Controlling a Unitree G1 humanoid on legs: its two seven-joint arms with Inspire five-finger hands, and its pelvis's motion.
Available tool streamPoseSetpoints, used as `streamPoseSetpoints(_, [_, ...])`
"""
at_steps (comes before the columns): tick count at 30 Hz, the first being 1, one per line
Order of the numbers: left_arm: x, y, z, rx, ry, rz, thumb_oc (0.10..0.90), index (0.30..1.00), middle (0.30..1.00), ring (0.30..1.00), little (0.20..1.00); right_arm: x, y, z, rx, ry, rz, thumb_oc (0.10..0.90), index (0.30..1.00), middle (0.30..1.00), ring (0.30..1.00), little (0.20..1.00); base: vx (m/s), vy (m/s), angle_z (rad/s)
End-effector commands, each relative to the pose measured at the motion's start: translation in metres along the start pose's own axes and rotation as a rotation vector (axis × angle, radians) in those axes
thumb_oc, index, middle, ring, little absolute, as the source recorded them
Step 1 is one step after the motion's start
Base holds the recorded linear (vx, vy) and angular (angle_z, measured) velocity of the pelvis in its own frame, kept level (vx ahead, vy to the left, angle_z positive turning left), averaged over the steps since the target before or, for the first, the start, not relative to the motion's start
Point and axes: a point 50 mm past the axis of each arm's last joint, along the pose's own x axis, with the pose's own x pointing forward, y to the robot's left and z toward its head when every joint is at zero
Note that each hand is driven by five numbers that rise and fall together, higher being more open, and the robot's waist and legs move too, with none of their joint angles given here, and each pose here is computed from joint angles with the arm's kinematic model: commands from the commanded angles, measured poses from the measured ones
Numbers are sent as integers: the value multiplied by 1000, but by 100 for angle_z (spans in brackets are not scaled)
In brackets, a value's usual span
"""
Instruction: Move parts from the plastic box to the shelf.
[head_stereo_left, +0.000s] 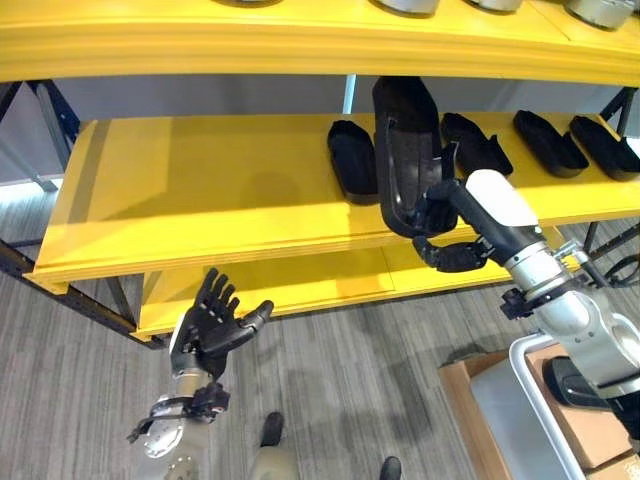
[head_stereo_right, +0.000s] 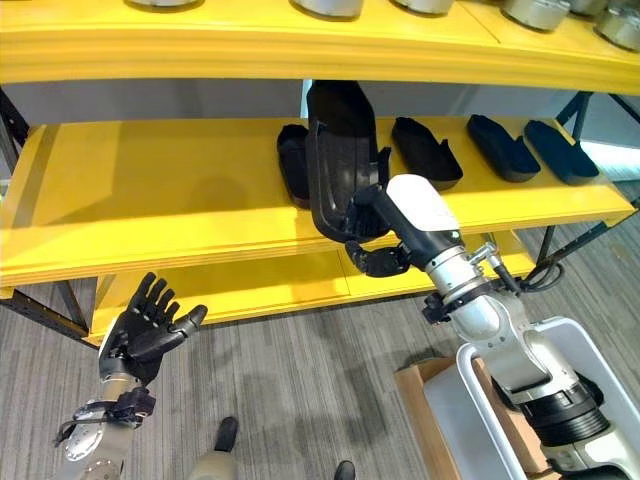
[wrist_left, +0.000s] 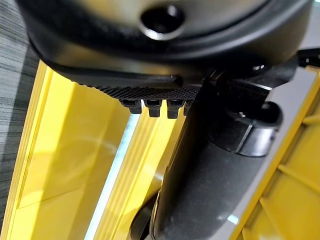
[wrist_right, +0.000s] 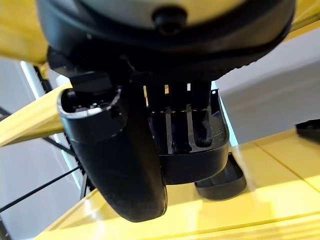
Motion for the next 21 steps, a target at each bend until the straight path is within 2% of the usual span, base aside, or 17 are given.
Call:
streamPoseSetpoints(1, [4, -14, 40, 30, -205, -98, 900, 1000, 1000, 1000, 1000, 33, -58, 28, -111, -175, -204, 400, 300, 300, 300, 300, 23, 7, 14])
streamPoseSetpoints(21, [9, -15, 57, 48, -264, -107, 900, 1000, 1000, 1000, 1000, 70, -73, 23, -210, -123, -164, 400, 300, 300, 300, 300, 6, 8, 22])
